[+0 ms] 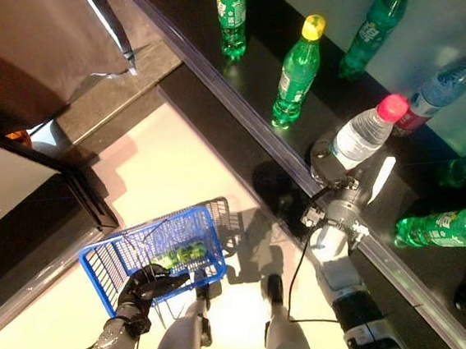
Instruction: Pick up the drink and place into the basket.
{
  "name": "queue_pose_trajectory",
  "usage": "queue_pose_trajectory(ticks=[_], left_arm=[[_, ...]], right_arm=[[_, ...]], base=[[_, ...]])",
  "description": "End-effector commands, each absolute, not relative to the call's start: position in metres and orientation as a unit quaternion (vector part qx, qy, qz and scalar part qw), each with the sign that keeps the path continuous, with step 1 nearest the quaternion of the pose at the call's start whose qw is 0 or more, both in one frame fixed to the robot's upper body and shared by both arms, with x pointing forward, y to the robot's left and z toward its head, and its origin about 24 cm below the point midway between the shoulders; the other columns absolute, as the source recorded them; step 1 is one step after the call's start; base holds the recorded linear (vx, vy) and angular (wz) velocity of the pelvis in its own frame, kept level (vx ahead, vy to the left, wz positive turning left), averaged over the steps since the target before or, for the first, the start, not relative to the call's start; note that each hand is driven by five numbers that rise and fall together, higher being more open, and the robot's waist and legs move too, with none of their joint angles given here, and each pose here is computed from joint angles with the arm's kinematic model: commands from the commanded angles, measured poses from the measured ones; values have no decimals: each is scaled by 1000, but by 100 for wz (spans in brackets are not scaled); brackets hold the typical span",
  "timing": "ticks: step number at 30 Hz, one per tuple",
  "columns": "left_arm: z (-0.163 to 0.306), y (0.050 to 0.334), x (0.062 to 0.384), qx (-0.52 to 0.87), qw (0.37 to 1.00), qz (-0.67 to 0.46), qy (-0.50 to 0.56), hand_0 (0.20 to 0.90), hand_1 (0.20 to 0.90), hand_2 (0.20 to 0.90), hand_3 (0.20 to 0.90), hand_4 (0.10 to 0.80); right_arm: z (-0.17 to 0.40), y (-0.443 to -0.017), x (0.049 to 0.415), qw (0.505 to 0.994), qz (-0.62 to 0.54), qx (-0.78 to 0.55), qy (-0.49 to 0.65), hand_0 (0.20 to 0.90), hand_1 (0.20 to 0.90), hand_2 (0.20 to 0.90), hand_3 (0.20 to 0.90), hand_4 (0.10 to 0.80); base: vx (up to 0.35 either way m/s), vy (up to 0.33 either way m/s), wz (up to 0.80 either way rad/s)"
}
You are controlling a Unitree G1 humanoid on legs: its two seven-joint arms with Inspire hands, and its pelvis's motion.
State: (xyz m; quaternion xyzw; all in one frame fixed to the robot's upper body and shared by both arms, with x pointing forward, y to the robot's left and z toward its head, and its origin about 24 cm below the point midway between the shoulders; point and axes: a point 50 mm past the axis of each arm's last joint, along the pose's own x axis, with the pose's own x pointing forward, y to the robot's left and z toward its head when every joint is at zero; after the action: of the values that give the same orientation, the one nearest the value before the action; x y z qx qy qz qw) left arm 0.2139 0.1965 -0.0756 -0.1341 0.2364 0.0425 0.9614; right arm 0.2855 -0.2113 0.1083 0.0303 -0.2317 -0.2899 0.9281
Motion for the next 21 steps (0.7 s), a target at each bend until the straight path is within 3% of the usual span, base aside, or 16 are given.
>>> queue_pose_trajectory(ticks=[1,13,21], left_arm=[[-37,178,227,-177,977,-7,120,300,300,300,200,100],[-19,171,220,-195,967,-75,146,300,300,300,200,100],[26,145,231,-245,946,-171,129,300,300,300,200,100]], right_arm=[[193,-200,264,865,-196,30,-461,300,300,300,200,100],[195,-166,246,898,21,36,-437,300,300,300,200,100],[170,-140,254,929,115,41,-348,300,300,300,200,100]], base=[[58,24,0],[68,27,0],[-23,14,2]])
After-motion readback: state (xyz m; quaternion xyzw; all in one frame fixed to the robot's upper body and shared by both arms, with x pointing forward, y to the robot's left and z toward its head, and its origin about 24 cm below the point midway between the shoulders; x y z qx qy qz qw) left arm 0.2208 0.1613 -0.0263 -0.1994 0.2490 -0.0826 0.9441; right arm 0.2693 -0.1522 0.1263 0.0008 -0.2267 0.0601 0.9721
